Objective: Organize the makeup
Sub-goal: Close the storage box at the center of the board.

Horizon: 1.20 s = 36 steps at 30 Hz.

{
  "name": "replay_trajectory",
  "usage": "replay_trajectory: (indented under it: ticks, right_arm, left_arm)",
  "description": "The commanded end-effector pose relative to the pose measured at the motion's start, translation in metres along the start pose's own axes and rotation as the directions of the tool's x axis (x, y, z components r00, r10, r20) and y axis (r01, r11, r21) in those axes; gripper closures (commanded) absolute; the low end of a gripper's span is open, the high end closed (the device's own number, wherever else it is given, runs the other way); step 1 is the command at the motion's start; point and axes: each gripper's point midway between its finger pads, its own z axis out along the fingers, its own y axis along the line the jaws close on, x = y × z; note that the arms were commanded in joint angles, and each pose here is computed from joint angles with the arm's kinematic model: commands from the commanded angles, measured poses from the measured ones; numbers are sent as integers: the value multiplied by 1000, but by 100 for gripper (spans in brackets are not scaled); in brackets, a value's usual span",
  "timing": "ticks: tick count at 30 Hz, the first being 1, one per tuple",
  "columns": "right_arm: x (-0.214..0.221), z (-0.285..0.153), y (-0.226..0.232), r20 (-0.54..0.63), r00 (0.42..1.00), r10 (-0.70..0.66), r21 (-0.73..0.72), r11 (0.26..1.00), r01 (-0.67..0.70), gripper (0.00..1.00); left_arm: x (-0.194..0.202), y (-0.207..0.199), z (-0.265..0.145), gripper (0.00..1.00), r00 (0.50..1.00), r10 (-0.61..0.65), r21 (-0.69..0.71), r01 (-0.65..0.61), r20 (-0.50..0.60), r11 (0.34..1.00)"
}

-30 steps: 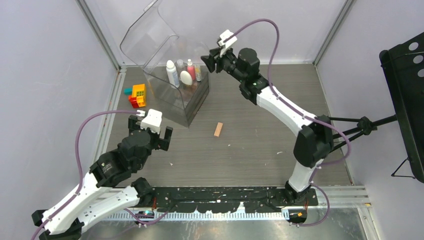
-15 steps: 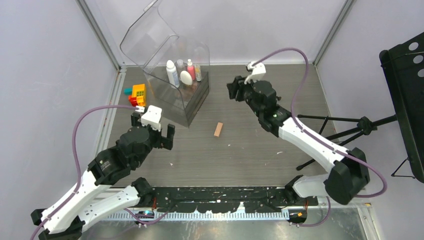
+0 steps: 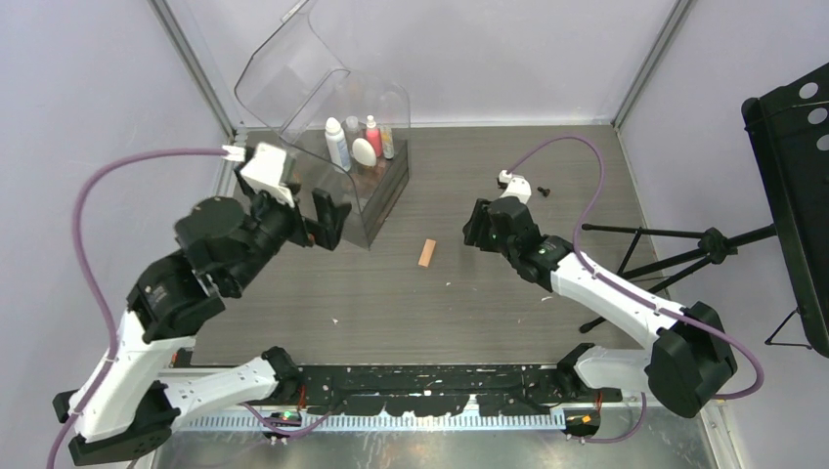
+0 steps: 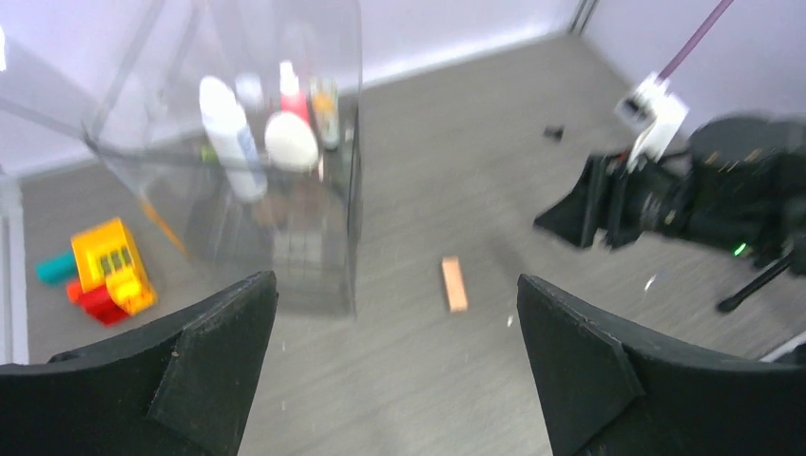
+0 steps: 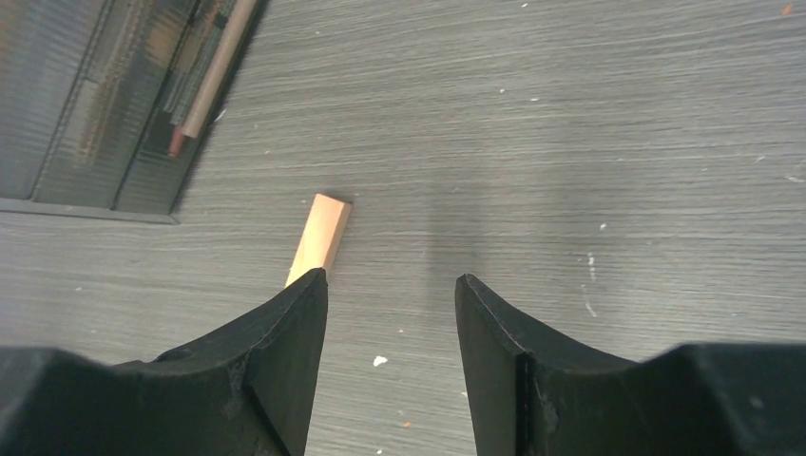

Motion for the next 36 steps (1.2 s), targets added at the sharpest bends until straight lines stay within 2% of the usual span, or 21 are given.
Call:
replay_trajectory:
  ticks: [1, 7, 11, 16, 23, 29, 33, 36]
  right_arm:
    - [-15, -10, 28, 19, 994, 109, -105, 989, -106, 43]
    - [-37, -11, 70, 17, 986, 168, -256, 954, -158, 44]
    - [-73, -12, 107, 62, 968, 243, -379, 903, -202, 44]
    - [-117, -12, 150, 75, 929, 364, -508, 815, -278, 46]
    - [-170, -11, 206, 45, 909, 414, -616, 728, -301, 48]
    - [-210, -10, 247, 7, 889, 457, -687, 648, -328, 52]
    - [-217, -11, 259, -19, 885, 466, -712, 615, -339, 53]
    - [-212, -9, 258, -22, 888, 460, -711, 617, -338, 53]
  left_arm:
    - [-71, -4, -15, 0, 988, 36, 39, -42, 152, 998]
    - [-139, -2, -21, 0, 957, 62, -2, -64, 285, 998]
    - [-175, -7, -23, 0, 927, 55, 2, -61, 370, 998]
    - [-195, -18, -4, 0, 920, 92, -6, -97, 382, 995]
    - [-249, -17, -4, 0, 866, 136, -70, -117, 480, 991]
    - [-263, 2, 6, 0, 848, 197, -192, -115, 493, 975]
    - [-262, 29, 20, 0, 857, 214, -278, -87, 468, 957]
    - [-261, 54, 35, 0, 867, 178, -299, -36, 465, 954]
